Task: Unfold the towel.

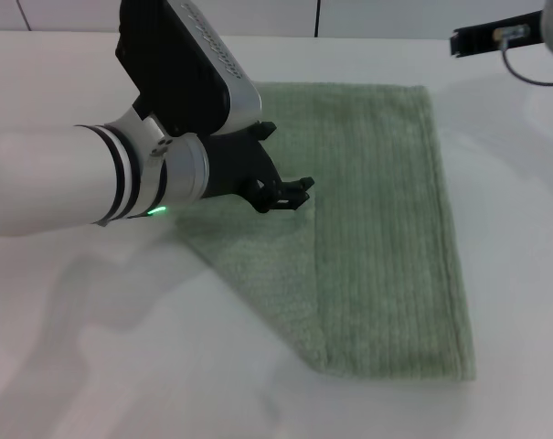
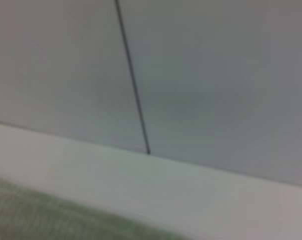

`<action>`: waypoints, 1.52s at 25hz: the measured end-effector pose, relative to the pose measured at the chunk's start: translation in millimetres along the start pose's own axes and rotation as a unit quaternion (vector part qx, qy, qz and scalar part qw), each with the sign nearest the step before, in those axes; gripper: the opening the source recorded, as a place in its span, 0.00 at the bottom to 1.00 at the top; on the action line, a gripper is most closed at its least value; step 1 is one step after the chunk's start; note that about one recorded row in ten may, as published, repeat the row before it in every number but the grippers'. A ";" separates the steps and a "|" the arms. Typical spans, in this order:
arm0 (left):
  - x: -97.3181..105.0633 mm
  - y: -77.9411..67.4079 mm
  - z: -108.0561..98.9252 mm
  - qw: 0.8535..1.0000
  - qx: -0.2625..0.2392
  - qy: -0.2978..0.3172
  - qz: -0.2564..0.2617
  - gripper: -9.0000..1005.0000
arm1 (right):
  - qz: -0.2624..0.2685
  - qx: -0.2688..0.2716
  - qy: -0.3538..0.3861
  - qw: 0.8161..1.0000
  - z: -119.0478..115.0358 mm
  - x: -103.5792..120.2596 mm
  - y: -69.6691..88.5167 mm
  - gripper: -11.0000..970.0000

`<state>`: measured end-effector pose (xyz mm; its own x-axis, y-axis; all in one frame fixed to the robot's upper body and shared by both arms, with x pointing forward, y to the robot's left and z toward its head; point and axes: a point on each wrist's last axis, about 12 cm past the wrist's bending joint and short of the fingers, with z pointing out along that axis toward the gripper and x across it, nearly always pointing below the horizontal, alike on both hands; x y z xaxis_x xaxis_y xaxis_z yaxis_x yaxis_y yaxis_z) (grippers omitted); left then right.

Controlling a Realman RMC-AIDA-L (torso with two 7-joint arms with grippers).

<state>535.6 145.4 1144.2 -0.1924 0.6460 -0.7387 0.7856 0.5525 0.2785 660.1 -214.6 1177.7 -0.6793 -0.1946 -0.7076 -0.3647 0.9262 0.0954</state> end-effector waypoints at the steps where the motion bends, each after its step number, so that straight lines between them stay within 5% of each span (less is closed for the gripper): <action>1: 0.0 0.0 0.0 1.000 0.000 0.000 0.000 0.80 | 0.000 -0.003 0.007 1.000 4.0 0.5 2.0 0.01; 18: 5.1 -13.2 23.1 0.999 0.029 0.008 -0.012 0.79 | -0.020 -0.021 0.064 0.998 46.9 23.1 27.0 0.01; 38: 4.3 -16.4 35.5 0.999 0.034 0.012 0.003 0.78 | 0.003 -0.033 0.075 0.997 60.8 47.1 23.5 0.01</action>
<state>542.8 120.4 1114.6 -0.2012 0.6620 -0.7220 0.8251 0.5118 0.2394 658.3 -182.4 1104.0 -0.7669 -0.2395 -0.5955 -0.3984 0.9050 0.1491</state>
